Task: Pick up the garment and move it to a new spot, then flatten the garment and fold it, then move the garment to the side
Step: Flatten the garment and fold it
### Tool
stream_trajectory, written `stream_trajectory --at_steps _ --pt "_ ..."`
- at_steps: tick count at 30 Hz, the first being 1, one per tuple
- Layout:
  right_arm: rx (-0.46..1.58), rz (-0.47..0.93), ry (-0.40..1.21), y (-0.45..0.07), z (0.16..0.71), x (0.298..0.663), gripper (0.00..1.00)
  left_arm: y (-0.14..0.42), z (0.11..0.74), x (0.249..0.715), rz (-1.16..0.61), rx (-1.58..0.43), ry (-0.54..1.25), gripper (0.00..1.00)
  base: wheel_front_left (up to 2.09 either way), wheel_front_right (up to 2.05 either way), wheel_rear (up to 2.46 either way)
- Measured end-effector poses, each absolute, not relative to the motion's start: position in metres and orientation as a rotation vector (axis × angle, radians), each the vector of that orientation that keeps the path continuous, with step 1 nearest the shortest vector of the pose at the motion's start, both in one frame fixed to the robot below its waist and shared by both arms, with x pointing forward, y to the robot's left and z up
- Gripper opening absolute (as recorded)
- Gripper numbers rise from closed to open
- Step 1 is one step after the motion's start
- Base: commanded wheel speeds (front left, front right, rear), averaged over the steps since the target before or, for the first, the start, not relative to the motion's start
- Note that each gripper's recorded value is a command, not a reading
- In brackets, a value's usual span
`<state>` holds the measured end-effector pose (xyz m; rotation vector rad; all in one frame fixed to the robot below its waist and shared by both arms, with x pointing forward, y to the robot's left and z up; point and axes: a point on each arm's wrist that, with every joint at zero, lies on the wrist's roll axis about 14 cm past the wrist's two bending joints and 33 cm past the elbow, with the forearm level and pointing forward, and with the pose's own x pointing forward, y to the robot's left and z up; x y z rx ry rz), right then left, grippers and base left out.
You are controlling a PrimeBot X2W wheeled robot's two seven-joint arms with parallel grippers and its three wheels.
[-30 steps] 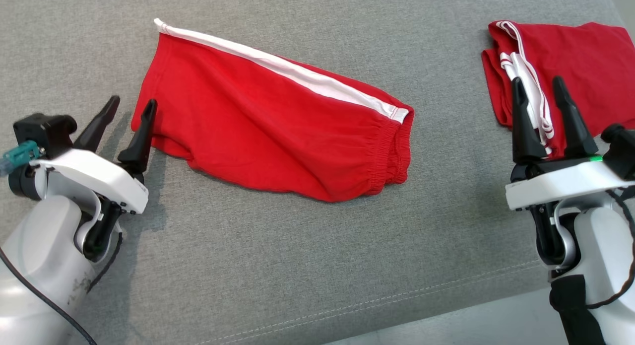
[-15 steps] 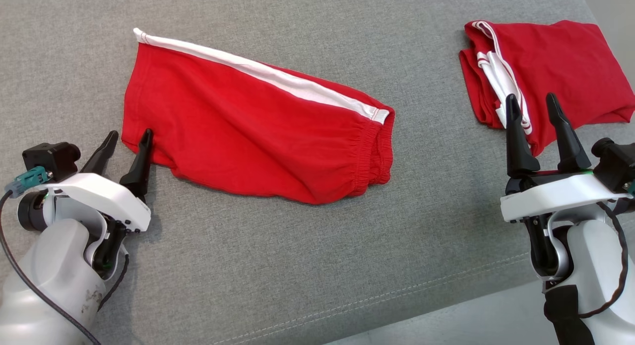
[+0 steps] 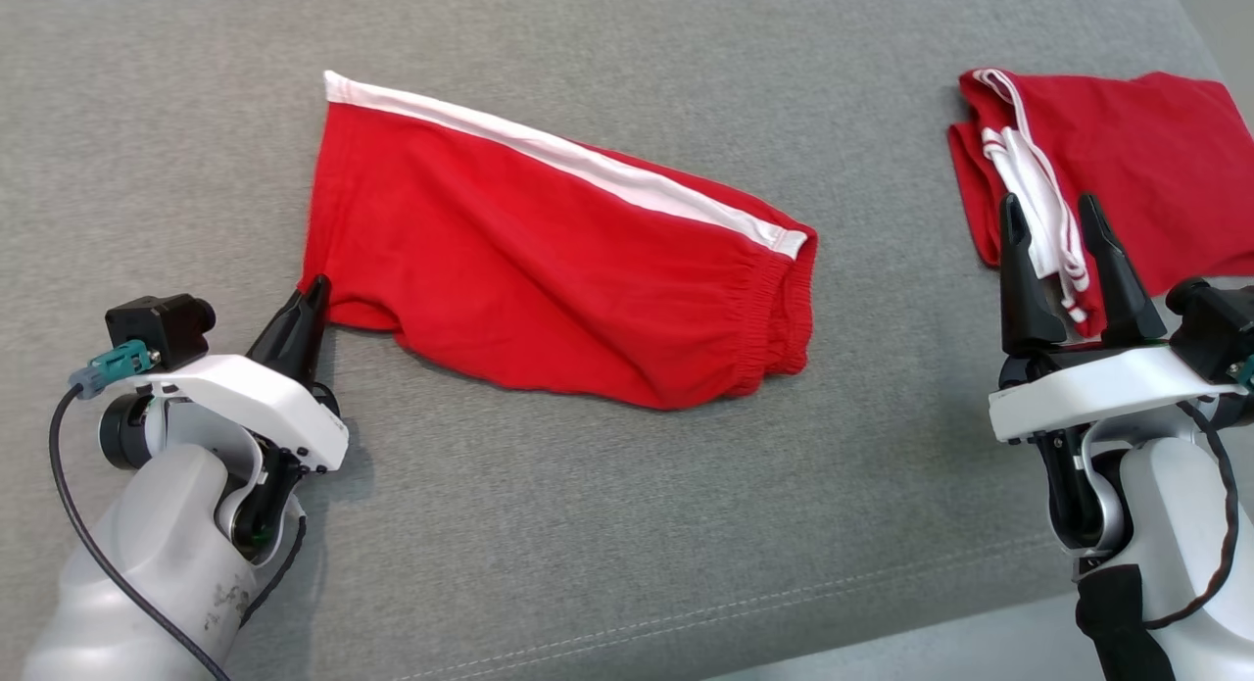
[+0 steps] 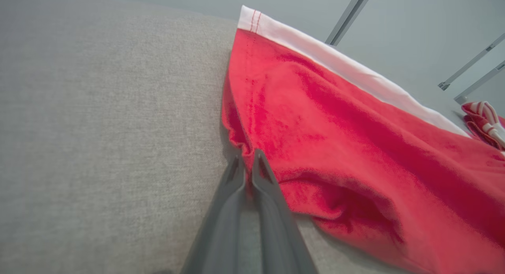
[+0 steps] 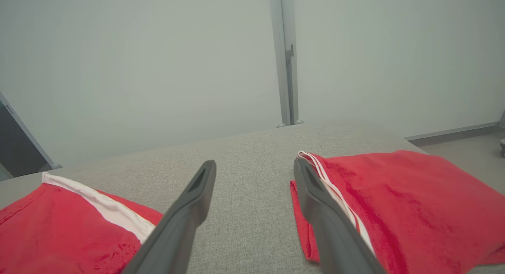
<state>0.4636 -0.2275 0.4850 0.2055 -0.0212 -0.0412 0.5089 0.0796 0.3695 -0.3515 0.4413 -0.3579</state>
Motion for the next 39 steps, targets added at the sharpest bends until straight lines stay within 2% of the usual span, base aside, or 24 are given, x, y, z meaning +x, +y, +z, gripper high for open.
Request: stream_trajectory --at_steps 5,15,28,29,30,31,39 --pt "0.217 0.012 -0.028 -0.208 0.489 0.47 1.0 0.098 0.387 0.5 -0.309 -0.371 0.383 0.0 0.0 0.0 0.0" --pt "0.241 0.141 -0.013 -0.159 0.493 0.473 1.0 0.125 0.391 0.444 -0.2 -0.403 0.359 0.0 0.0 0.0 0.0" --pt "0.238 0.245 0.004 -0.12 0.495 0.472 1.0 0.145 0.391 0.398 -0.086 -0.427 0.337 0.0 0.0 0.0 0.0" --pt "0.237 0.25 0.01 -0.118 0.493 0.472 1.0 0.147 0.391 0.397 -0.081 -0.418 0.337 0.31 0.0 0.0 0.0" --pt "0.235 0.257 0.013 -0.115 0.492 0.472 1.0 0.15 0.392 0.397 -0.073 -0.414 0.331 0.75 0.0 0.0 0.0" --pt "0.234 0.266 0.016 -0.112 0.492 0.472 1.0 0.153 0.394 0.398 -0.064 -0.413 0.322 1.0 0.0 0.0 0.0" --pt "0.232 0.323 0.035 -0.09 0.487 0.472 1.0 0.177 0.412 0.395 -0.02 -0.336 0.239 1.0 0.0 0.0 0.0"
